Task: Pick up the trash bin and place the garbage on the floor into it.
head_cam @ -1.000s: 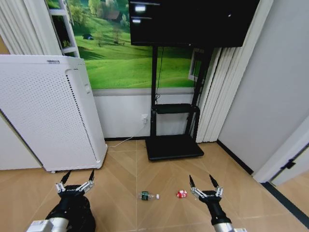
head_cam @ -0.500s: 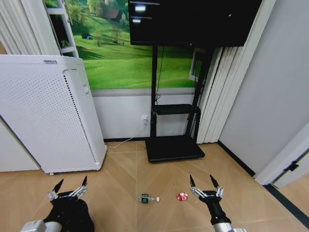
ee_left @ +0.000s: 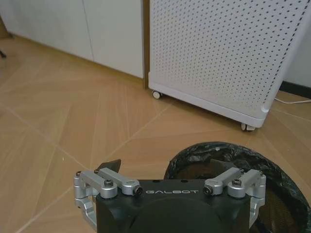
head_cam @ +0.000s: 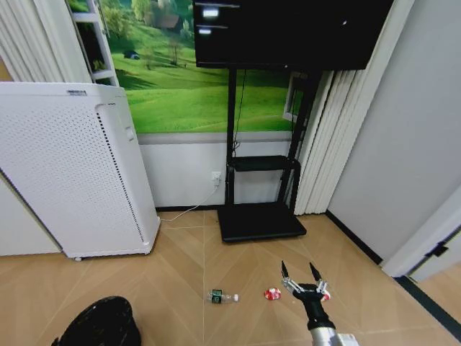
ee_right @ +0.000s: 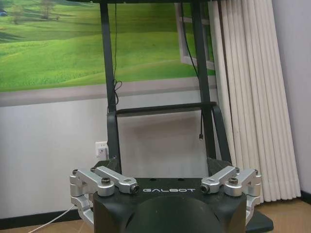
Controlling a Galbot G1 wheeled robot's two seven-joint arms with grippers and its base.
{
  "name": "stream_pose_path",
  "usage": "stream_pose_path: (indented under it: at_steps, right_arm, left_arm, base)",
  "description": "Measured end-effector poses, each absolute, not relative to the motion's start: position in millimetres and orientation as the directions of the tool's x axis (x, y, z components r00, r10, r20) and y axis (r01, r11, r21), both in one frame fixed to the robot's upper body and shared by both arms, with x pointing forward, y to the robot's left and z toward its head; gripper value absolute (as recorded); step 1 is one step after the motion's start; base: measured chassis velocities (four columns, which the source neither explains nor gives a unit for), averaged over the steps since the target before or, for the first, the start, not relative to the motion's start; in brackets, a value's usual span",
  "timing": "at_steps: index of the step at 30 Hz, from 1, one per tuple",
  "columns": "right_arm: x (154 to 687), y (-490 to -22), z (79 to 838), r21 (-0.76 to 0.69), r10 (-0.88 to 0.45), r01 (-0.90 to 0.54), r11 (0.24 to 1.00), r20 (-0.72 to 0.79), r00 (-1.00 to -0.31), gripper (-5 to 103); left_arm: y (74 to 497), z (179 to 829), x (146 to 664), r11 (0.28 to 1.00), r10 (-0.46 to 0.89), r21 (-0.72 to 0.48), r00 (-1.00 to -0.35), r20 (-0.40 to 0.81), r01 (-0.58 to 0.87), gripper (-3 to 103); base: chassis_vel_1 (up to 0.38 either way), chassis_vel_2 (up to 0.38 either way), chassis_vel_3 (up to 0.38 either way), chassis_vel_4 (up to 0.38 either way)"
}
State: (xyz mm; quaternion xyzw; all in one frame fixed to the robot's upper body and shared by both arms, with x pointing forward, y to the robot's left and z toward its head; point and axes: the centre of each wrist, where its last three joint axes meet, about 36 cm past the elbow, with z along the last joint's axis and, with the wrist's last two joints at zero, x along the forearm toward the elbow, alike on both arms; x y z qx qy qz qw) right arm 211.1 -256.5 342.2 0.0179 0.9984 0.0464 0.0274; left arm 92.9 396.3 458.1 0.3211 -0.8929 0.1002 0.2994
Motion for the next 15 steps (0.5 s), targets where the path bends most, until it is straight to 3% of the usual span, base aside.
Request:
stream_pose_path:
  at_steps: [9,15]
  right_arm:
    - [214.1,-267.5,339.2,0.104,0.048,0.042,0.994,-0.055,-0.997,100]
    - [212.7,-275.5,348.5,0.094,0.046,0.039,0.995,-0.065,-0.997,100]
  left_arm:
    - [420.6,437.7,101.5,0.731,-0.457,-0.074,-0.567,0.686,-0.679,100]
    - [447.3,415.5,125.0,0.739,-0.359,-0.162,-0.587,0.726,-0.654,100]
  base:
    - [0.000,0.000,0.000,0.000]
    - [0.000,0.000,0.000,0.000]
